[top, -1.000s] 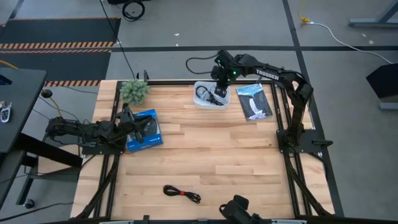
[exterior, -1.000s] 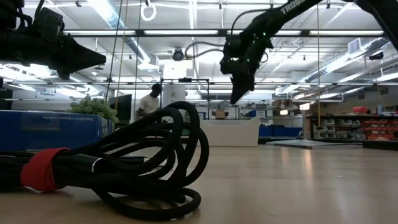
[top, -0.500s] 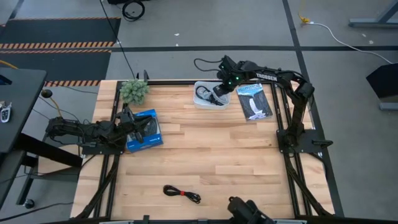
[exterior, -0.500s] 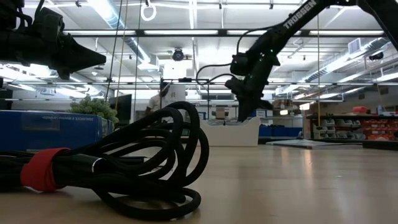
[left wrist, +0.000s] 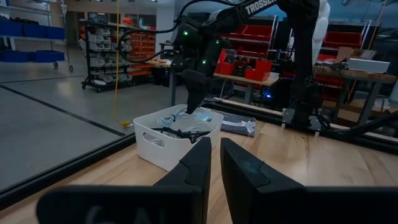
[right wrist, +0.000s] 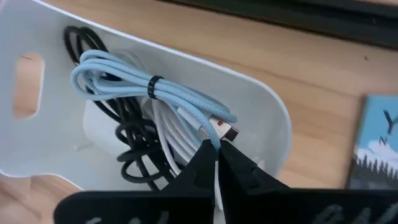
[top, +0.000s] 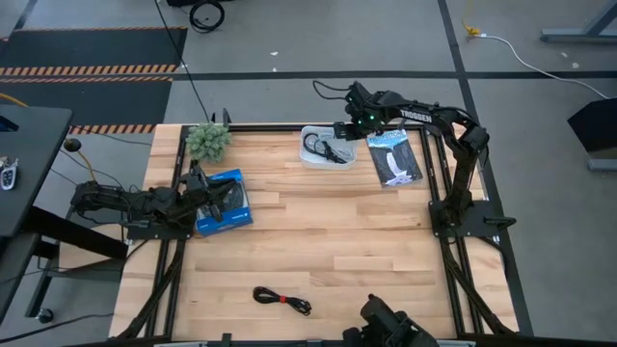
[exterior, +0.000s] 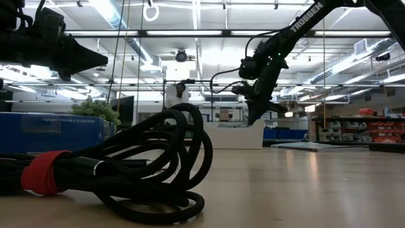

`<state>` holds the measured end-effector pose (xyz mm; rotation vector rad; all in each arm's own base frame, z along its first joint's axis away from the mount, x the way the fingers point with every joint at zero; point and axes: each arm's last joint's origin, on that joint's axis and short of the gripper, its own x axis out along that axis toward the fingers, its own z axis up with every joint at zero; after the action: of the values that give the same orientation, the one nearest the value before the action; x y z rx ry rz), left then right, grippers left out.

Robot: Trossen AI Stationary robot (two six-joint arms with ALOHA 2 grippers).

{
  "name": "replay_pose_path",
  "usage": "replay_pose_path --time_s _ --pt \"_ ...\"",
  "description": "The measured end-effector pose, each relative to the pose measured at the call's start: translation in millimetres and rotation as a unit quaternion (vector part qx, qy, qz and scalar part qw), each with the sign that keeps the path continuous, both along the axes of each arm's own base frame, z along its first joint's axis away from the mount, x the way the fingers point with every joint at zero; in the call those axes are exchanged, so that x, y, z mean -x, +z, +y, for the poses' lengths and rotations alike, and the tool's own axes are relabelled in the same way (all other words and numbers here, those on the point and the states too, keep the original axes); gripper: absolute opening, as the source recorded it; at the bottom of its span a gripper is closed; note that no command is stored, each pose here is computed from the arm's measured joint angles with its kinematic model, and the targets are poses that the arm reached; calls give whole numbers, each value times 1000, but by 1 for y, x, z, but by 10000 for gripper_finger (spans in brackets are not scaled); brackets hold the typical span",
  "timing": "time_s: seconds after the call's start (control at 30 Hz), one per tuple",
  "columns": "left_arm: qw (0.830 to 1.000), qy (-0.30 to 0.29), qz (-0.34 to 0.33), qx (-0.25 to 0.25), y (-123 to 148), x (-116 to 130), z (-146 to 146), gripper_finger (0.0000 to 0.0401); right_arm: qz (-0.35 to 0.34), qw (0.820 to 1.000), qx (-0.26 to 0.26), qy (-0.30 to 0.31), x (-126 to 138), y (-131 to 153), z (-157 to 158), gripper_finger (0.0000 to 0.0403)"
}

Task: Pick and place USB-C Cables
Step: Put the light blue USB cable into the white bin, then put the black USB cable into the white bin

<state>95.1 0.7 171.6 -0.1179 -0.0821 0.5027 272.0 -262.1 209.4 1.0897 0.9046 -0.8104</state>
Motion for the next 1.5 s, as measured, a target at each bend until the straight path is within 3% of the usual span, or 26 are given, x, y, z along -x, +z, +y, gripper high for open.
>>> replay_pose_path --time_s 0.23,0.67,1.13,1.33,1.5 --pt "1000 0 0 0 0 0 0 43 26 999 -17 -35 4 -2 2 22" --pt "1000 0 0 0 0 0 0 43 29 999 19 32 -3 5 6 121" --pt "1000 0 0 0 0 0 0 43 72 985 110 112 -16 71 6 135" --pt "1000 0 0 0 0 0 0 43 1 963 151 222 -36 111 22 135" --pt "1000 0 0 0 0 0 0 43 -75 920 221 315 -62 149 49 134"
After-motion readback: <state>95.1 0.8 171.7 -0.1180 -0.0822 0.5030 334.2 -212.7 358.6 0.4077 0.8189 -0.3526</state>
